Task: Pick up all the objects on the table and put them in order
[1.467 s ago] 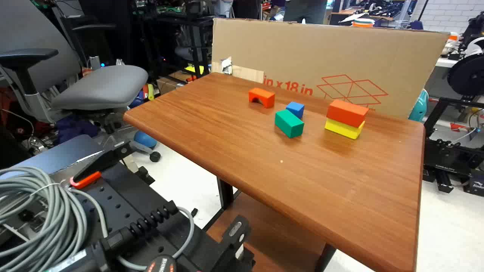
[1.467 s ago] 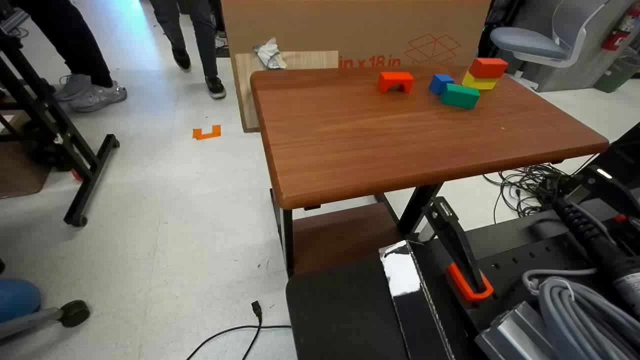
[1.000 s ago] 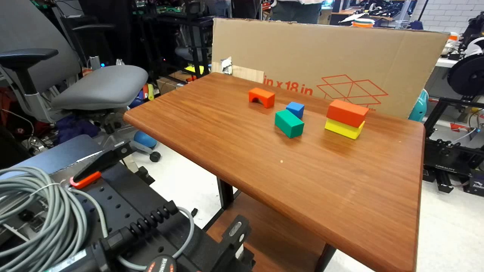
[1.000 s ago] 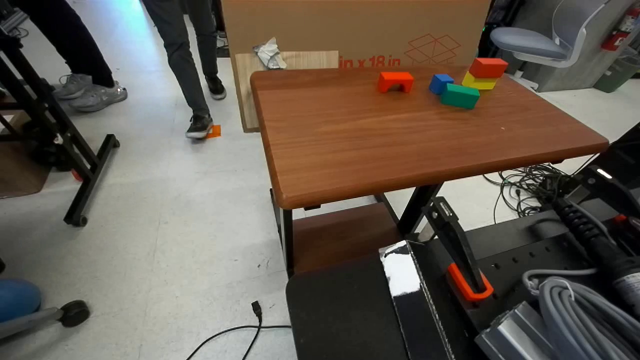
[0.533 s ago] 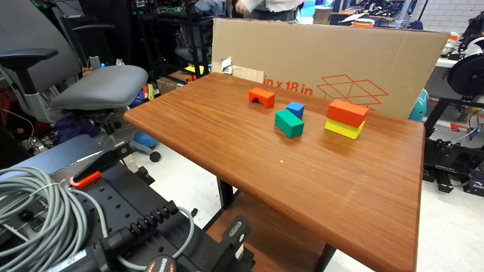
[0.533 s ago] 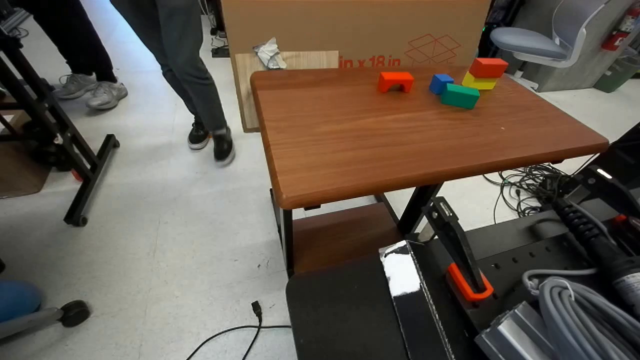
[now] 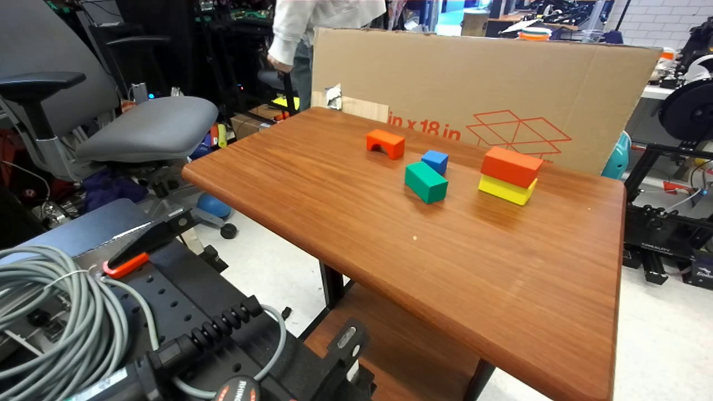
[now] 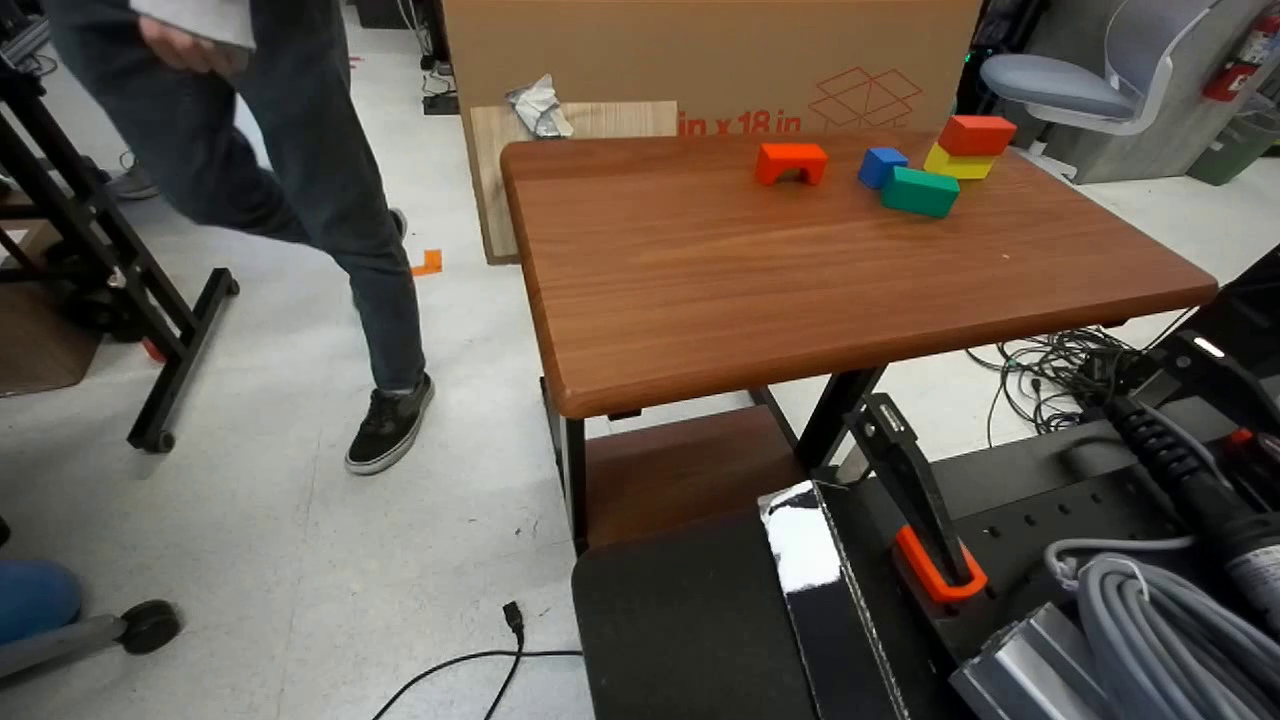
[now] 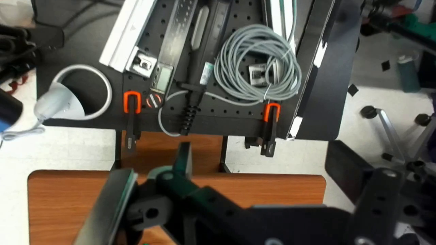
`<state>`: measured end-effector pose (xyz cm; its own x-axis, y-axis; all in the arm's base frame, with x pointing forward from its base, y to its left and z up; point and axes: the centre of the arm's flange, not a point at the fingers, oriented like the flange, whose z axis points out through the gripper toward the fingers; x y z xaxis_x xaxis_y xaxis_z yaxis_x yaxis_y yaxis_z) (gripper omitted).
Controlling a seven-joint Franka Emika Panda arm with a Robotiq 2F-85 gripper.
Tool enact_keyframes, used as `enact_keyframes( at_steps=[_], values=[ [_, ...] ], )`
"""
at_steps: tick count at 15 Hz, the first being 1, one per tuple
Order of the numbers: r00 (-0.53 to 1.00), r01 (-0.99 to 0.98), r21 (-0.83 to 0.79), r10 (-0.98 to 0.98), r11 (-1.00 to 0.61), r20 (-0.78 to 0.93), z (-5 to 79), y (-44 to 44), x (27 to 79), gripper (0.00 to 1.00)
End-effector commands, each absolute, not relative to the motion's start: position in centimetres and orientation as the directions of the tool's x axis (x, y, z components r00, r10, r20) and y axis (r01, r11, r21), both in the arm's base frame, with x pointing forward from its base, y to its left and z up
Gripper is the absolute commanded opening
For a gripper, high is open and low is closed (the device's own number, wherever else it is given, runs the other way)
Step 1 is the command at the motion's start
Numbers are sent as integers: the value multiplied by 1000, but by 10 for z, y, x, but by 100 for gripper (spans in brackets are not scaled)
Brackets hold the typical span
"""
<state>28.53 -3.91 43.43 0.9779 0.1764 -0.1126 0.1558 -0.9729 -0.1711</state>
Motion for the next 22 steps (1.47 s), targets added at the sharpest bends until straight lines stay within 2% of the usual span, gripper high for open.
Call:
enact_keyframes(
  at_steps=[1, 8, 14, 22],
  values=[
    [987, 122, -140, 135, -983, -84, 379, -7, 339, 100],
    [997, 71, -80, 70, -994, 18, 309, 9, 419, 100],
    [999, -35, -59, -36, -998, 14, 297, 16, 491, 100],
    [983, -135, -41, -139, -990, 117, 275, 48, 572, 100]
  ],
)
